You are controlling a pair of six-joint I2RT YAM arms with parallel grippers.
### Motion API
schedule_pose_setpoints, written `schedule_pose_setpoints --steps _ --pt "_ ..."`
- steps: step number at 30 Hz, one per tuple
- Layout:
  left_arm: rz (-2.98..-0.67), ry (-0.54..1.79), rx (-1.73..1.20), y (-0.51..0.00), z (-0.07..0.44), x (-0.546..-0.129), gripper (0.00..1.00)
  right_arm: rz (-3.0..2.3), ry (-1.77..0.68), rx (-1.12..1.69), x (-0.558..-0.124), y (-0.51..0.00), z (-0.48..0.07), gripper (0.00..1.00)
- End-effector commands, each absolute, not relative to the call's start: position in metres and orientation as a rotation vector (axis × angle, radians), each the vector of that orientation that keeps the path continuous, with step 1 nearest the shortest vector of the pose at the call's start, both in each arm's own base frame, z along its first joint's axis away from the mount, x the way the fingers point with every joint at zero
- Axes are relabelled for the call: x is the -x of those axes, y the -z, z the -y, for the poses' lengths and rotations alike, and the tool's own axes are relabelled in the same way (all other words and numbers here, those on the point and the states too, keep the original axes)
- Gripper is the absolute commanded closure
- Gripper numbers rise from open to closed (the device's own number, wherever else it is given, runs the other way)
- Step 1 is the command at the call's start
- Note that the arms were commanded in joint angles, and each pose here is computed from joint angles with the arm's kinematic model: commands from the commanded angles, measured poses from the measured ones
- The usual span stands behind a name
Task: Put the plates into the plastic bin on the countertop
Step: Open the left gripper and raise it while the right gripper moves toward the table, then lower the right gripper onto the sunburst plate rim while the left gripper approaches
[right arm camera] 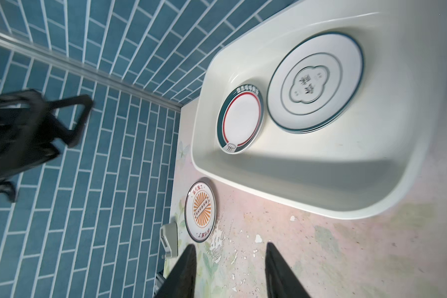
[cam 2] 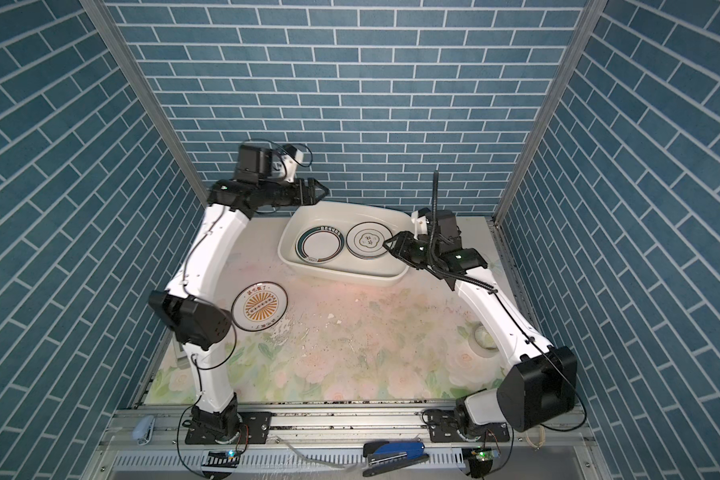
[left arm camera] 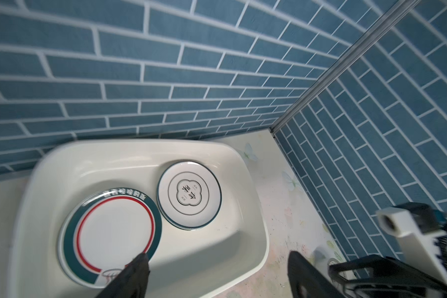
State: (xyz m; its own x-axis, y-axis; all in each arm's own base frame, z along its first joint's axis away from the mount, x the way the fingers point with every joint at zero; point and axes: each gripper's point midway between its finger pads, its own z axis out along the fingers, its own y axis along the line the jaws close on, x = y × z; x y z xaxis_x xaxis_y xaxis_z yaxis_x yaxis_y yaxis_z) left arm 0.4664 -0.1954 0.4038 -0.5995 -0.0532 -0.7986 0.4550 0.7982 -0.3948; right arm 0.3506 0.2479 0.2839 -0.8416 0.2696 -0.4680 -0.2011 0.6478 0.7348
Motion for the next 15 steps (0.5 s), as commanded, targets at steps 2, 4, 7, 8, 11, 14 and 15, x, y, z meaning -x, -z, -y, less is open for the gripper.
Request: schedule_pose_setpoints --steps 2,4,7,8,11,14,15 --pt "-2.281 0.579 -0.262 -0.365 0.123 -0.424 0.11 -2.355 -1.131 0.083 -0.339 -0.262 -0.301 0.55" --pt "-2.295 0.552 -0.217 -0.361 0.092 -0.403 0.11 -2.373 -1.128 0.128 -0.334 -0.249 -0.325 0.55" --pt "-2.34 0.489 -0.224 -0.341 0.057 -0.368 0.11 -2.408 -1.139 0.171 -0.323 -0.223 -0.365 0.54" --pt "-2.364 0.455 -0.242 -0.331 0.05 -0.358 0.11 -2.413 -1.147 0.185 -0.319 -0.216 -0.378 0.55" --pt "-2.396 0.376 -0.339 -0.306 0.038 -0.328 0.09 -2.446 -1.137 0.226 -0.308 -0.191 -0.412 0.54" --pt "-2.409 0.308 -0.387 -0.283 0.03 -0.308 0.06 -2.477 -1.124 0.272 -0.3 -0.168 -0.445 0.54" --pt "-2.413 0.301 -0.386 -0.279 0.03 -0.304 0.06 -2.479 -1.119 0.26 -0.3 -0.16 -0.452 0.54"
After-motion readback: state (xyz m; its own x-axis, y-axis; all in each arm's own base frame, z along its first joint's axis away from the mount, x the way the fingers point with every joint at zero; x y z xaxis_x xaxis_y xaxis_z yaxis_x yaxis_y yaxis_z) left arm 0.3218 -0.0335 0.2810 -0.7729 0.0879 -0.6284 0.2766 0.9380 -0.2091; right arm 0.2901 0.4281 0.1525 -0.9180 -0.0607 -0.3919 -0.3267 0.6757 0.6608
